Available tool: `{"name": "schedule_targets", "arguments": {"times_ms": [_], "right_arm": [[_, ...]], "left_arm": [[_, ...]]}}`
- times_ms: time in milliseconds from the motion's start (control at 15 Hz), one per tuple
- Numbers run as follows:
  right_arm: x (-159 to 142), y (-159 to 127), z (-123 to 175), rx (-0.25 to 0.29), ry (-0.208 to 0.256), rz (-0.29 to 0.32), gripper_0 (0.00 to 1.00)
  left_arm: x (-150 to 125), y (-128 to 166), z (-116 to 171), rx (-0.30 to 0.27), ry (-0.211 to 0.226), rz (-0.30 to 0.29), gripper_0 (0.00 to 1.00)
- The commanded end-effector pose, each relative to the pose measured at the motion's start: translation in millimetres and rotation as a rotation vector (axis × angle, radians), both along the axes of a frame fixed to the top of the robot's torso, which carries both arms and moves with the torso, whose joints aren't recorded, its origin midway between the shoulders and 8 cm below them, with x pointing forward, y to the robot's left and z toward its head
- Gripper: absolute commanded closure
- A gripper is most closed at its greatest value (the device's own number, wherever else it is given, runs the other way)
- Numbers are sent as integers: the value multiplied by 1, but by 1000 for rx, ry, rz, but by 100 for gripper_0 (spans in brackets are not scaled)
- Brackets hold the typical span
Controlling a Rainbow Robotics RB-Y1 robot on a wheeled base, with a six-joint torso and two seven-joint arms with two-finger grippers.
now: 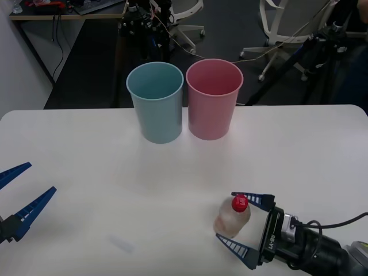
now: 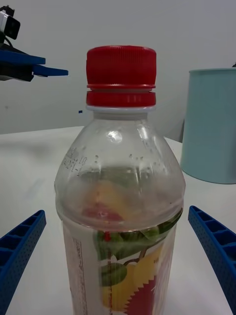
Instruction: Grasp the object on the table and drop it into the matching bin: aluminum can to the light blue bin, PET bottle to the pink bin.
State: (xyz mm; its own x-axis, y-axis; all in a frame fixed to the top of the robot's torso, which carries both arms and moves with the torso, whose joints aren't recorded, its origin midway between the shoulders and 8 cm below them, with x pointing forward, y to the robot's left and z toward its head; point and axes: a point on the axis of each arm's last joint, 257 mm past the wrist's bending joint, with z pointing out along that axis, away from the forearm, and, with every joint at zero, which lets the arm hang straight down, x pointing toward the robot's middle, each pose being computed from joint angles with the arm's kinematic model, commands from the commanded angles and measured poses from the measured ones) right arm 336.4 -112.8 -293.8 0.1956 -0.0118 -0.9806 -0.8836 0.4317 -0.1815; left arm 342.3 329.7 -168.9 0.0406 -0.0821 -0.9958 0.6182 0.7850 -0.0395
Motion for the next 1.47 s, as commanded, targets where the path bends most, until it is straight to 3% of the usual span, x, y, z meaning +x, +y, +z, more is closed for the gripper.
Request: {"name": "schedule_targets", "arguments": {"times_ms": [67, 467, 533, 600, 667, 1200, 1467], "right_arm": [[2, 5, 2, 7, -3, 5, 0], [7, 6, 3, -1, -12, -5, 0], [7, 6, 3, -1, -12, -5, 23], [7, 6, 3, 1, -8, -4, 88], [7, 5, 2, -1, -8, -4, 100], [6, 5, 2, 3, 0, -8, 100], [-1, -11, 3, -3, 16, -16, 100]], "left_arm": [[0, 0, 0, 0, 0, 0, 0], [0, 0, 0, 0, 0, 0, 0], [0, 0, 0, 0, 0, 0, 0], [0, 0, 0, 0, 0, 0, 0], [0, 0, 0, 0, 0, 0, 0], [0, 0, 0, 0, 0, 0, 0], [0, 0, 0, 0, 0, 0, 0]]}}
